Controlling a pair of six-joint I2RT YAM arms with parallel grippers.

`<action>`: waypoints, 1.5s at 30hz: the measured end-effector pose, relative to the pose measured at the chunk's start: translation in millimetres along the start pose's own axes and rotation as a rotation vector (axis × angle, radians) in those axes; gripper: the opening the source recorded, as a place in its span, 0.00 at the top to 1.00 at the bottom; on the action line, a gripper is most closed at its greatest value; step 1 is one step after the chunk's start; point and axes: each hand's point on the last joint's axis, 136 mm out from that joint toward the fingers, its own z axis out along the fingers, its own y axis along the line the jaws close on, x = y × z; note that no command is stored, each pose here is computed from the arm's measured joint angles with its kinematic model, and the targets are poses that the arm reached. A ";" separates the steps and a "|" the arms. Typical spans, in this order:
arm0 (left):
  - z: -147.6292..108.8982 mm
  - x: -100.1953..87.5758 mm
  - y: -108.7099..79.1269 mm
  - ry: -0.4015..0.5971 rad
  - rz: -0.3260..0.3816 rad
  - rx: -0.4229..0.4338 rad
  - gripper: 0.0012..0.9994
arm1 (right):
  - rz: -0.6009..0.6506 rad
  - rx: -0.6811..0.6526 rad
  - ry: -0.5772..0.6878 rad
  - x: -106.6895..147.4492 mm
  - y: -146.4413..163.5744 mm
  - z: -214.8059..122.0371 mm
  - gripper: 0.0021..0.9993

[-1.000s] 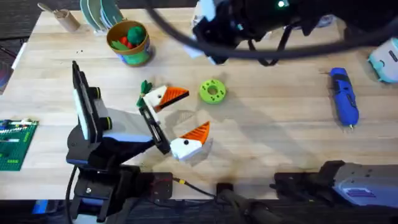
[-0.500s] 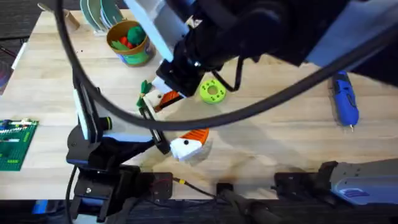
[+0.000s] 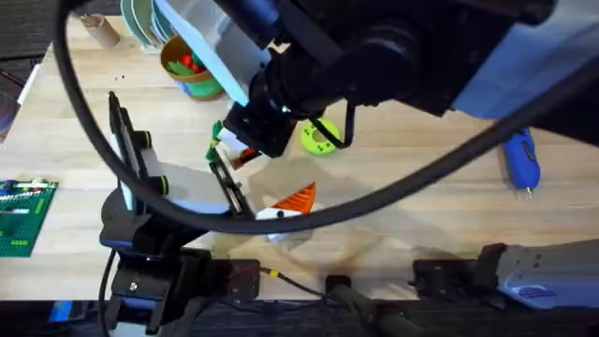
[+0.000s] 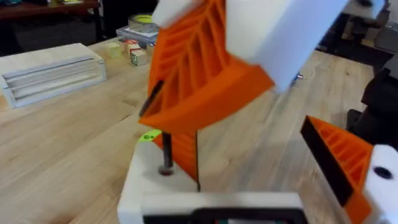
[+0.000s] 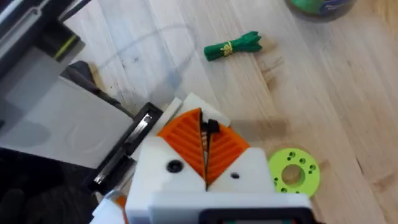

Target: Pick up the gripper from the table and insert it into the empty holder that is missing its gripper. Then pick up a screw, insert it into the mounting hole, and use the screwdriver to tighten it. Finally, clean up the table by picking up the vegetable and placing it into the bucket.

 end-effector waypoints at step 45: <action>0.0 0.0 0.3 0.000 0.000 -0.002 0.05 | 0.171 0.268 -0.023 3.4 -121.9 -26.7 0.10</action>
